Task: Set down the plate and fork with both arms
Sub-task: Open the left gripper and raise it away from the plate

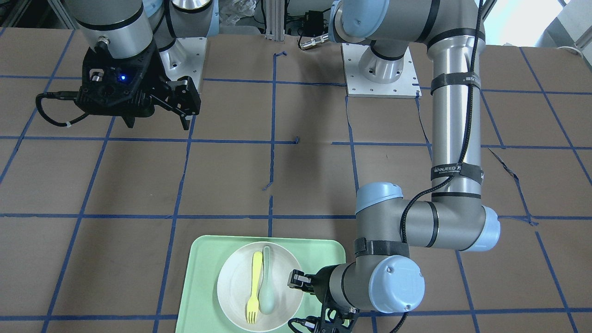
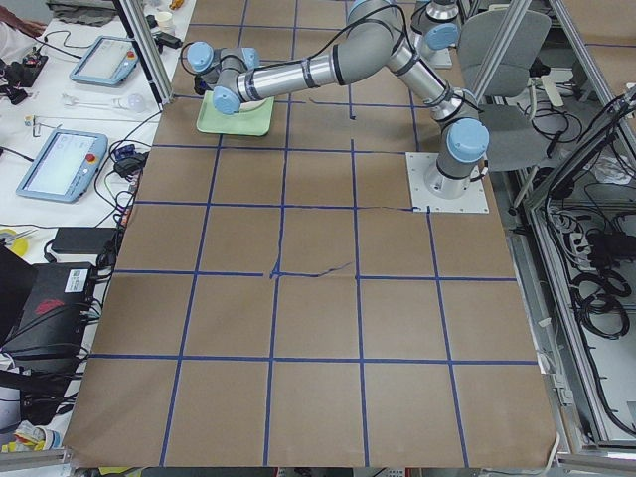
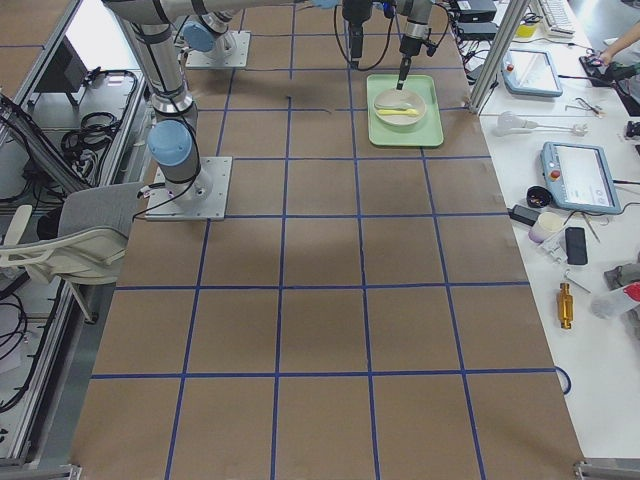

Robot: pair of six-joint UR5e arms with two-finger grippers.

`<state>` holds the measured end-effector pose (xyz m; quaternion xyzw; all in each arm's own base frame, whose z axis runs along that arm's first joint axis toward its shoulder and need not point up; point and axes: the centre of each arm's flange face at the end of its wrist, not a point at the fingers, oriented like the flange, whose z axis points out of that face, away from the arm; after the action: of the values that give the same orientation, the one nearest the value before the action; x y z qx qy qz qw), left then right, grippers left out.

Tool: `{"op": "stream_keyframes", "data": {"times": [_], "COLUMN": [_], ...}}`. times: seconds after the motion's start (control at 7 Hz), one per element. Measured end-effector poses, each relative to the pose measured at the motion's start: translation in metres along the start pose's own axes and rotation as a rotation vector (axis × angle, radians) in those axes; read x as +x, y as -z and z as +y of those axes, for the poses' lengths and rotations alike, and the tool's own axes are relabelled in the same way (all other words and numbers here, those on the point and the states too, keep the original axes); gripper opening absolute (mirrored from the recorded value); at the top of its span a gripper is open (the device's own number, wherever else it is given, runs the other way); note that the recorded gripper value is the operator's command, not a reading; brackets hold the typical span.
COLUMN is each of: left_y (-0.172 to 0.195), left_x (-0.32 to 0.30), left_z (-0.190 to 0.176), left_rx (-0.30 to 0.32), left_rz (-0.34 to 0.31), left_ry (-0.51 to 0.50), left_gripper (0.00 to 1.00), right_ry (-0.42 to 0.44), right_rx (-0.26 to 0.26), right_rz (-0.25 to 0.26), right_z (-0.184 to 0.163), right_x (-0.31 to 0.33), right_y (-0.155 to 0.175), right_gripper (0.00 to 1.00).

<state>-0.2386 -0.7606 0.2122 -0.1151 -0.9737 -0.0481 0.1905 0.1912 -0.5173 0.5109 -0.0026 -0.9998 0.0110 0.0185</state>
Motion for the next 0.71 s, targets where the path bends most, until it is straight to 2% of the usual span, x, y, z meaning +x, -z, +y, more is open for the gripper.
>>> {"op": "stream_keyframes", "data": {"times": [0.14, 0.43, 0.57, 0.71], "left_y": [0.025, 0.095, 0.131, 0.166], "left_x": [0.007, 0.013, 0.011, 0.008], "left_z": [0.009, 0.047, 0.074, 0.104], "left_rx": [-0.008, -0.074, -0.105, -0.105], "left_rz": [-0.030, -0.184, -0.219, -0.233], "left_ry": [0.009, 0.032, 0.057, 0.083], "left_gripper": [1.00, 1.00, 1.00, 1.00], "right_ry": [-0.001, -0.003, -0.003, -0.004], "right_rx": [0.000, 0.000, -0.001, -0.001], "right_rz": [0.000, -0.002, -0.003, -0.003], "right_z": [0.000, 0.000, 0.000, 0.000], "right_x": [0.000, 0.000, 0.000, -0.001], "right_y": [0.000, 0.000, -0.001, -0.001], "right_gripper": [1.00, 1.00, 1.00, 1.00]}}
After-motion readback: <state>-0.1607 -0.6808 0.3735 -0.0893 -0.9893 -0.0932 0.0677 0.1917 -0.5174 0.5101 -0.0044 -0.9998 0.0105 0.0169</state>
